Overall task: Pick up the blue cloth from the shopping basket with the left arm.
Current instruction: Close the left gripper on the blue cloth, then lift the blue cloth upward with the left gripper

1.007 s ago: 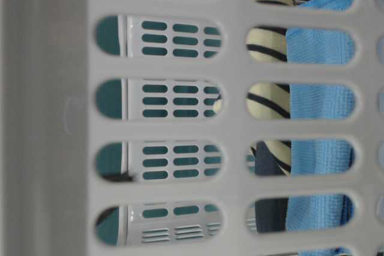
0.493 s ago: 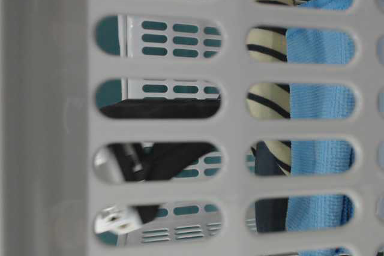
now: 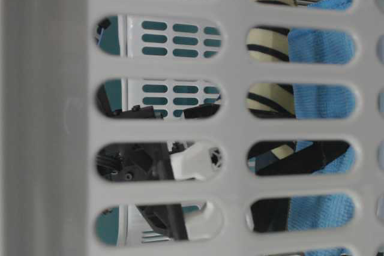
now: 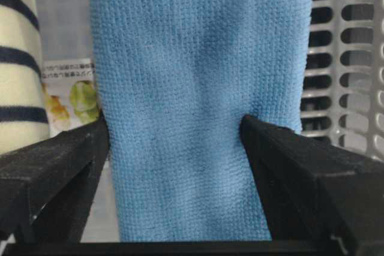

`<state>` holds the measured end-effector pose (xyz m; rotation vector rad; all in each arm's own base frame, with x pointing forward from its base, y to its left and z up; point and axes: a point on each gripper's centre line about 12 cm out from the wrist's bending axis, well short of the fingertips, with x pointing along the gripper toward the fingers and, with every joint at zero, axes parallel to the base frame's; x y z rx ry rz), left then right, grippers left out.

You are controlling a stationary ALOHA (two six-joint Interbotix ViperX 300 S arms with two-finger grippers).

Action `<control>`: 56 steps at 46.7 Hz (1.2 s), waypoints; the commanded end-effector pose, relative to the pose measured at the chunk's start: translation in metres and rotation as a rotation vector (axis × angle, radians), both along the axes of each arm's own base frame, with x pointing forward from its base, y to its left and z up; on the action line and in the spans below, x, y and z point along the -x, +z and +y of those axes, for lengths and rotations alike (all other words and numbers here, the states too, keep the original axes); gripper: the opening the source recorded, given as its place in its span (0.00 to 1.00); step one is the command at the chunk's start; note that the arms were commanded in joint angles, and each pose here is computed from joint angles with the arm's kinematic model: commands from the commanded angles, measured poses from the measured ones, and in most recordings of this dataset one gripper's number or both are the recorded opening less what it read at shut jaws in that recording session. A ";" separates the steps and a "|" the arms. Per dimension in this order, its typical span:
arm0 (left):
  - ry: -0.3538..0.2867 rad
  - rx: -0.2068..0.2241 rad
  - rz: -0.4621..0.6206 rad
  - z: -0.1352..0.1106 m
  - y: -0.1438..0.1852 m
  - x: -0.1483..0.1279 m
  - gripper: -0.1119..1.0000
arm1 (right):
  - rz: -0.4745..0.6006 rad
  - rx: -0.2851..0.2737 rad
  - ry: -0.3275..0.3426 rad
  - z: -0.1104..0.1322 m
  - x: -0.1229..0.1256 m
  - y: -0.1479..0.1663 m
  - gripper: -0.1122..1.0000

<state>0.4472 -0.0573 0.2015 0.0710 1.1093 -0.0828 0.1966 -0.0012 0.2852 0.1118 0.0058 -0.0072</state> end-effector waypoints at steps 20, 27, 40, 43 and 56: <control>-0.021 -0.004 -0.068 0.000 0.032 0.002 0.23 | -0.008 -0.005 -0.002 0.000 -0.002 0.005 0.80; -0.019 0.006 -0.136 -0.001 0.077 0.003 0.21 | -0.005 -0.009 -0.002 0.000 -0.001 0.004 0.80; -0.003 0.024 -0.229 0.000 0.174 0.011 0.21 | 0.000 -0.009 -0.002 0.000 -0.001 0.003 0.80; -0.001 0.024 -0.229 0.000 0.187 0.013 0.21 | 0.003 -0.011 -0.002 0.000 -0.001 0.003 0.80; 0.000 0.020 -0.212 0.001 0.191 0.014 0.21 | 0.005 -0.011 -0.002 0.000 -0.001 0.003 0.80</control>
